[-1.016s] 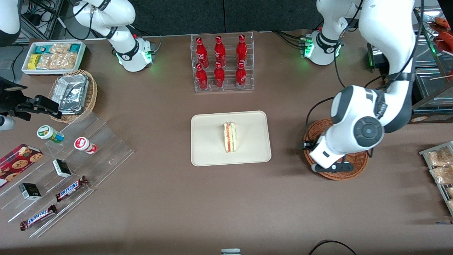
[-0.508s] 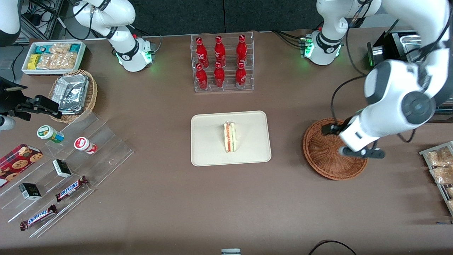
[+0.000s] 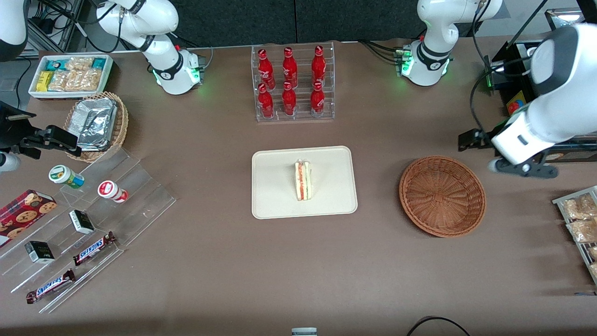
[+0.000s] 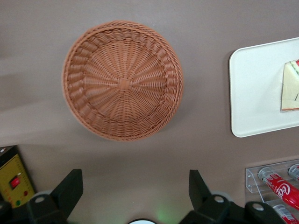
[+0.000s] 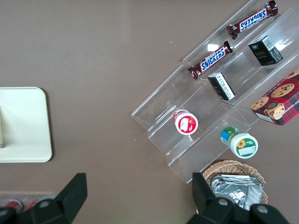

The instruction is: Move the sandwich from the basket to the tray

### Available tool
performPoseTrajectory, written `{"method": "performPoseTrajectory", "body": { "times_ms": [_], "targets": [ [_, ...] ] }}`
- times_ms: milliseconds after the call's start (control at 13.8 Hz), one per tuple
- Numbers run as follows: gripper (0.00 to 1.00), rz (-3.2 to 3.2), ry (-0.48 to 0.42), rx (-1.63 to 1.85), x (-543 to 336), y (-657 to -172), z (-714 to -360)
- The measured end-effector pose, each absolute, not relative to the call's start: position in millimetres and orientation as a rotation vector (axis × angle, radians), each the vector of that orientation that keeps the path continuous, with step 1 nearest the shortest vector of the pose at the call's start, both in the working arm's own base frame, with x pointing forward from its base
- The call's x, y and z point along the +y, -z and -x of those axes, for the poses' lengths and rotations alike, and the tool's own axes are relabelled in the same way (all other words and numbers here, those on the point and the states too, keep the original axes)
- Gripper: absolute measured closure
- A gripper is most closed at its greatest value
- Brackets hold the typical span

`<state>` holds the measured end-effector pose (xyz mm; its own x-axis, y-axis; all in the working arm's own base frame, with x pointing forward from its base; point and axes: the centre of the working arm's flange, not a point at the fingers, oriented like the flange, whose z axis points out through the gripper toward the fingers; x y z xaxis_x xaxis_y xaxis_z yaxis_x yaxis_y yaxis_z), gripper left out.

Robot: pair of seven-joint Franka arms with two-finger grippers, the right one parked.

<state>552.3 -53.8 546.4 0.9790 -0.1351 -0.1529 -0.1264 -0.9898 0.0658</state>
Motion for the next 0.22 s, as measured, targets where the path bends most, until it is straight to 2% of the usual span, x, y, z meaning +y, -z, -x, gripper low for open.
{"method": "performPoseTrajectory", "body": {
  "times_ms": [218],
  "targets": [
    [0.0, -3.133, 0.2, -0.21, -39, -581, -533]
  ]
}}
